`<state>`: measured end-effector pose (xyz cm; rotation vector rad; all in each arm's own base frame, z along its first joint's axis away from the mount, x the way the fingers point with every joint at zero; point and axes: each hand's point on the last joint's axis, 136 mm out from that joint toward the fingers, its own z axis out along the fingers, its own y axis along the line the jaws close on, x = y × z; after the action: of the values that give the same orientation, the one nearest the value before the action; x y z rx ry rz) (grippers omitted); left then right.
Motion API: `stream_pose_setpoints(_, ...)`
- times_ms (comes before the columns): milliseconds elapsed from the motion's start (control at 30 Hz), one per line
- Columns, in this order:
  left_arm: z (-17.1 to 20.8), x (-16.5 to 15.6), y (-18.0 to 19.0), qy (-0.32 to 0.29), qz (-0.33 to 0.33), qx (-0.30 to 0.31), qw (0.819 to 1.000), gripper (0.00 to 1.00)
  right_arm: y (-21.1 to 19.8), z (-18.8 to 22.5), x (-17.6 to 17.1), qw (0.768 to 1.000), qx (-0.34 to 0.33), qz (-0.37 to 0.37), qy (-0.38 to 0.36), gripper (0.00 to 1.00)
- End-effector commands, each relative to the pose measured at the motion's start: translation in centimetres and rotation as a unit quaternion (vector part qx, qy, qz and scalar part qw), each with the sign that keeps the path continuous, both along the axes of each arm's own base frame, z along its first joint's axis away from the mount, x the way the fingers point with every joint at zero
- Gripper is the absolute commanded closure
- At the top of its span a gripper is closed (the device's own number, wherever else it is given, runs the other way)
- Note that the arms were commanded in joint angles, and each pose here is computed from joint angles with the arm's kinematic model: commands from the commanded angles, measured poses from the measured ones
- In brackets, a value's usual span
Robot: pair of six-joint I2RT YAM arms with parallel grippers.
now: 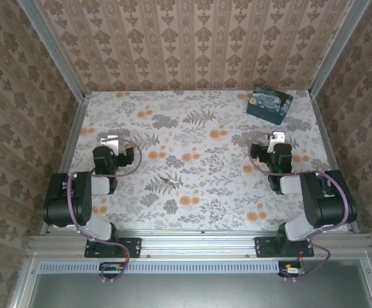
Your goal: Unlock the padlock with the key
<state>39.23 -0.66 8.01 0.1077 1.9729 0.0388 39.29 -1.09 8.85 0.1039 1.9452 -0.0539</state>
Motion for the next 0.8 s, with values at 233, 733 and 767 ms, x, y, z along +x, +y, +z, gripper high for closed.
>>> stream_pose_setpoints(233, 1.4, 0.8, -0.2, -0.024, -0.004, 0.010, 1.000, 0.00, 0.1, 0.9, 0.6, 1.000, -0.005, 0.003, -0.012, 0.00)
stream_pose_setpoints(733, 2.8, 0.4, 1.9, -0.018, 0.040, -0.018, 0.999, 0.00, -1.4, 3.8, 1.1, 0.998, -0.002, -0.043, 0.044, 0.00)
stream_pose_setpoints(767, 3.4, 0.5, 3.1, -0.009, 0.082, -0.009, 0.997, 0.00, -1.8, 4.0, 1.2, 0.997, 0.001, -0.055, 0.059, 0.00)
